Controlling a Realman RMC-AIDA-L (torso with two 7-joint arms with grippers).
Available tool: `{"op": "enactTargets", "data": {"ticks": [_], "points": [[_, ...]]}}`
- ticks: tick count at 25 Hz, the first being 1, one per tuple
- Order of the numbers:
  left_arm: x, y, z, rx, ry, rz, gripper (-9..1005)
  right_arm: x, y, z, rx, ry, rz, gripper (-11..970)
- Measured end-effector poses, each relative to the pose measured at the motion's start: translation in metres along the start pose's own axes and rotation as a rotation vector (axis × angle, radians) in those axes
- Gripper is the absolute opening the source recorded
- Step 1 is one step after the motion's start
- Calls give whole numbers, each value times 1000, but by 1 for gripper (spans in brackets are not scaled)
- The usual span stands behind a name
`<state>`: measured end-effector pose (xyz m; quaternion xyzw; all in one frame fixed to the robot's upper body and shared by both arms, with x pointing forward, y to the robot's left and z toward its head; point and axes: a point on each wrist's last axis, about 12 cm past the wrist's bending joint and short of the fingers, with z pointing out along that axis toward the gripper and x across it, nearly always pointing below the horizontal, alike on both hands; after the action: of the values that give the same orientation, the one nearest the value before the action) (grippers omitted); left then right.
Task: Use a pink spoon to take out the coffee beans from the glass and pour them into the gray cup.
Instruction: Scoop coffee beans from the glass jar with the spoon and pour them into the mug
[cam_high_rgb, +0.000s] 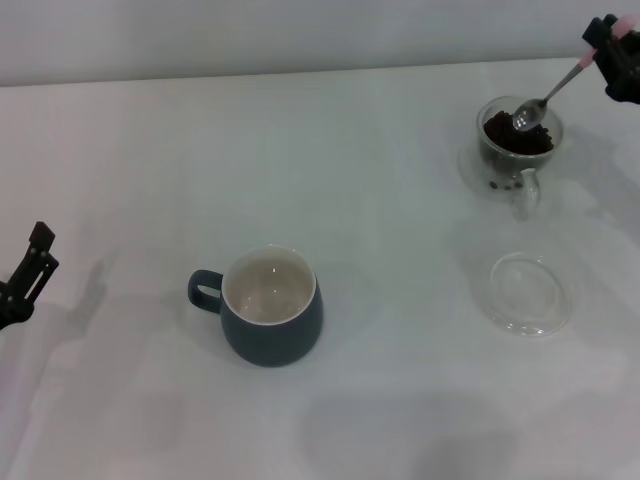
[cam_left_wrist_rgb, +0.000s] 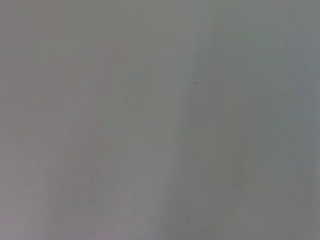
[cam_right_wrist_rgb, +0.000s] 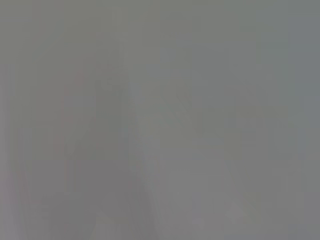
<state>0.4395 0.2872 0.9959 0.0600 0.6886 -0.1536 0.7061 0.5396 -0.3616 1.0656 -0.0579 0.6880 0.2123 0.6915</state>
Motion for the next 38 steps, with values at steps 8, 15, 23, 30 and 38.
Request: {"op": "enactTargets", "data": {"ticks": [8,15,23,30,38], "points": [[0,0,3,2,8,2,873,12,3,3,19,59,-12,156],[2,0,4,0,19,0,873,19,1,0,69,60,97,159],[2,0,5,0,22,3,873,22,-8,-1,145,88,268,163],[2,0,6,-1,25,2,873,22,-9,-2,158,81,365,166],[2,0,7,0,24,4,873,24,-15,-5,203,78,529,169]]}}
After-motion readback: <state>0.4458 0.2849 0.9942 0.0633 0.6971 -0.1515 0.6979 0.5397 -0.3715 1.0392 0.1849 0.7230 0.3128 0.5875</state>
